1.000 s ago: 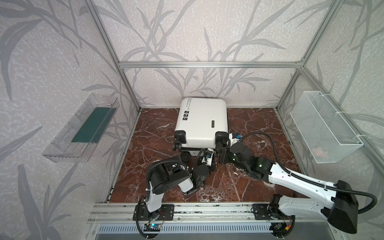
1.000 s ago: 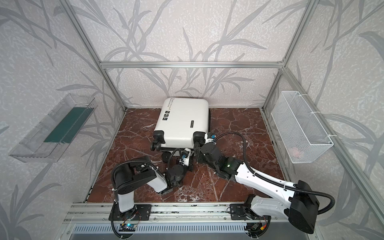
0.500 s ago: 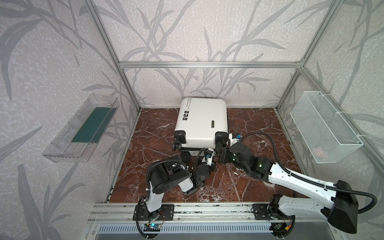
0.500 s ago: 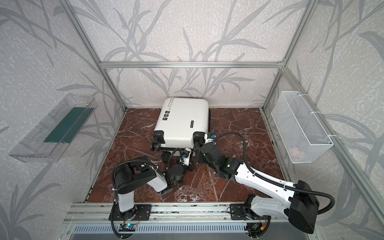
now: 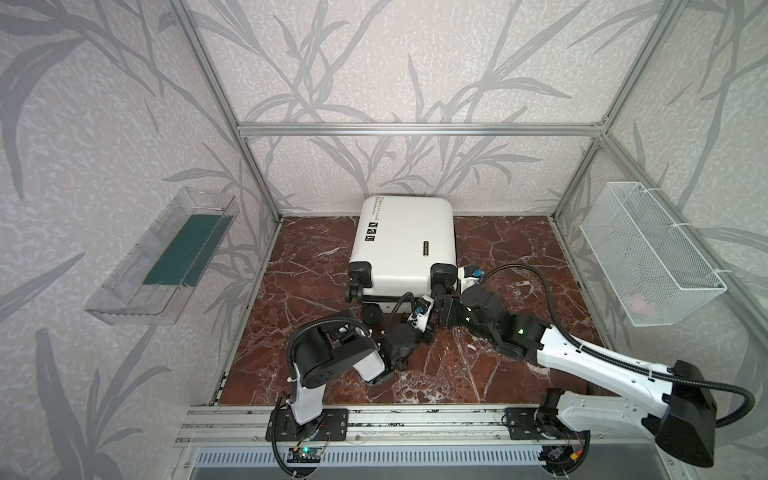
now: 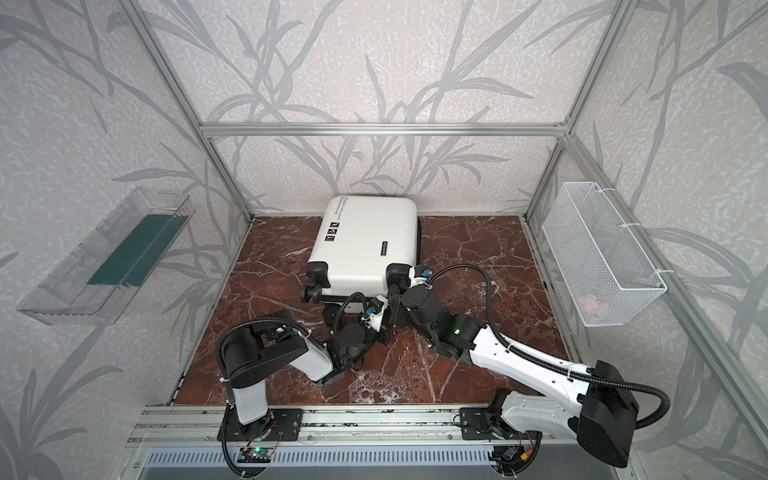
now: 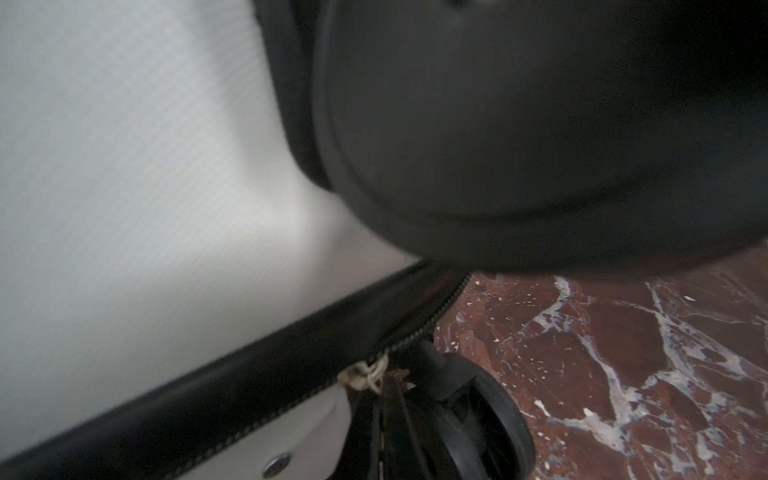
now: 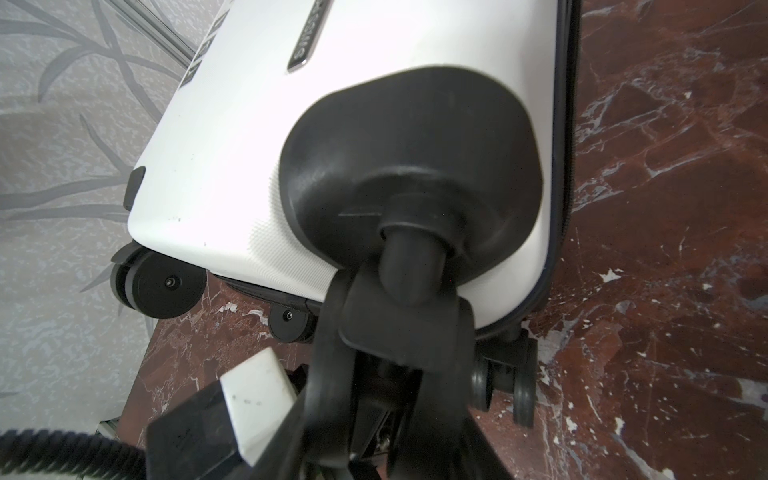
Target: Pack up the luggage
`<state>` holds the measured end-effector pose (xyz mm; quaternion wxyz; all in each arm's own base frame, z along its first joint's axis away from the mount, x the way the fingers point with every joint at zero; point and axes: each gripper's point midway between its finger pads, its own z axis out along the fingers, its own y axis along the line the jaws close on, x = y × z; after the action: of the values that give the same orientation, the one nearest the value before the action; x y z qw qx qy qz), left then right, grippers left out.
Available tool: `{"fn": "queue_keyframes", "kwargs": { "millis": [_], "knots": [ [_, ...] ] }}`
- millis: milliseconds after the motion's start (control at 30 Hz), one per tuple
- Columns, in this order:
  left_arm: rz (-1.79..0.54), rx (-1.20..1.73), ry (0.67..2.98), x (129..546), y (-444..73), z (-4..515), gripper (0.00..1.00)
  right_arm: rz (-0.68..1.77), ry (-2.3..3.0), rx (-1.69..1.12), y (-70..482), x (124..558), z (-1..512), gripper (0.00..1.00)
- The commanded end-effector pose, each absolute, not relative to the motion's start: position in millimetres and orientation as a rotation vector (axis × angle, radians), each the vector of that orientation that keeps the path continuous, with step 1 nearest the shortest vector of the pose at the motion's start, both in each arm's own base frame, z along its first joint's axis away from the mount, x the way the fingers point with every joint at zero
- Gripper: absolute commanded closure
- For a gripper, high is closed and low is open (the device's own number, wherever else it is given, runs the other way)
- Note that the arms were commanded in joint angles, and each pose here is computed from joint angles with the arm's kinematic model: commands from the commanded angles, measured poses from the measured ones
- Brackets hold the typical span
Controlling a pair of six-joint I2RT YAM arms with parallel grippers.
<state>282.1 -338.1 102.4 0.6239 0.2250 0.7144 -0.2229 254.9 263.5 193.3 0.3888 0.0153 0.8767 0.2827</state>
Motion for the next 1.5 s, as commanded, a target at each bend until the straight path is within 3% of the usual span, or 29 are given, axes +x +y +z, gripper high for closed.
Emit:
{"fn": "queue_keyframes", "kwargs": {
  "millis": [0, 167, 433, 600, 933, 1200, 1467],
  "knots": [
    [-0.739, 0.627, 1.491, 259, -385, 140, 1.00, 0.833, 2.197, -0.081, 287, 243, 214, 0.91],
    [-0.768, 0.637, 1.488, 257, -390, 140, 0.99, 0.824, 2.200, -0.074, 285, 243, 213, 0.91],
    [-0.703, 0.545, 1.538, 260, -360, 137, 0.77, 0.788, 2.209, -0.044, 279, 245, 207, 0.86],
    [-0.663, 0.524, 1.556, 252, -335, 137, 0.64, 0.776, 2.196, -0.012, 272, 246, 207, 0.70],
    [-0.659, 0.459, 1.557, 237, -295, 149, 0.55, 0.787, 2.177, -0.010, 265, 246, 222, 0.36],
    [-0.596, 0.504, 1.610, 234, -286, 156, 0.51, 0.752, 2.173, 0.034, 234, 250, 226, 0.18],
    [-0.541, 0.469, 1.619, 231, -261, 185, 0.49, 0.708, 2.142, 0.270, 141, 272, 238, 0.15]
  ]
}}
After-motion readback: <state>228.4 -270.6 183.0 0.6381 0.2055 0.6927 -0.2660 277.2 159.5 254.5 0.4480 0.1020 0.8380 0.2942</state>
